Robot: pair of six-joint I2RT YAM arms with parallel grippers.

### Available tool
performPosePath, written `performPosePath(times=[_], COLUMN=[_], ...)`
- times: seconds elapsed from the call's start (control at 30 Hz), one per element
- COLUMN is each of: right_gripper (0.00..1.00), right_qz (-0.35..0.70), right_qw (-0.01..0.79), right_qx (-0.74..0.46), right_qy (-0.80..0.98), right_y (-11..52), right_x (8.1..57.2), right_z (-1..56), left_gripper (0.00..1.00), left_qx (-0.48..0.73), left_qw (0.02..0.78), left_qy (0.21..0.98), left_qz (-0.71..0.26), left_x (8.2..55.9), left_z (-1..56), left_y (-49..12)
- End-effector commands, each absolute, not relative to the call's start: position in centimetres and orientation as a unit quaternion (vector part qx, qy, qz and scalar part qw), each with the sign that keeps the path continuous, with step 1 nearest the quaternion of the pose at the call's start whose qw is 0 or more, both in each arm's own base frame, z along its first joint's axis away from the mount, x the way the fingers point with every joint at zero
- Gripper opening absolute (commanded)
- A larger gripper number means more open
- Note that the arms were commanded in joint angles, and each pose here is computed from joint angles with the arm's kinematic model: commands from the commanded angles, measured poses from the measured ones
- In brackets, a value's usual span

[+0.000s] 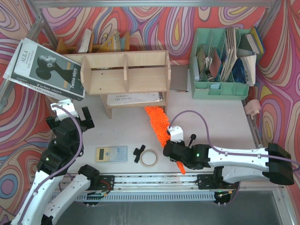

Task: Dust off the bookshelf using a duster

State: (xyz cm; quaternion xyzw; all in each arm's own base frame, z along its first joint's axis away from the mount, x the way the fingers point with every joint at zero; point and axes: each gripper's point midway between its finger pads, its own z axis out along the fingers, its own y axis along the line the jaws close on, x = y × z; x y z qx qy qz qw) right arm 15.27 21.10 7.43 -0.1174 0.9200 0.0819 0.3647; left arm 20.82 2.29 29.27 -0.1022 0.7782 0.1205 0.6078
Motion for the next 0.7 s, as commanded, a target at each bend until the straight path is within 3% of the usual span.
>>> performPosePath(times=[0.0, 0.4, 0.67], right_gripper=[0.0, 0.0, 0.0], right_qz=[0.131, 0.189, 0.099], right_qw=[0.424, 0.405, 0.405], right_qx=[-0.12, -0.216, -0.131], right_qy=[0.888, 0.868, 0.9], right_y=[24.1, 28.3, 23.5], right_x=[17.4, 16.5, 17.2], right_z=[11.3, 11.0, 9.4], left_gripper=[0.98, 0.98, 0.98], left_qx=[-0.114, -0.114, -0.114], left_qw=[0.613, 0.612, 0.614], left_qy=[0.772, 0.772, 0.771], left_qz=[0.125, 0.127, 0.126], left_x=[20.5, 20.5, 20.4], left_z=[29.9, 29.9, 29.9], left_y=[2.8, 2.9, 2.9])
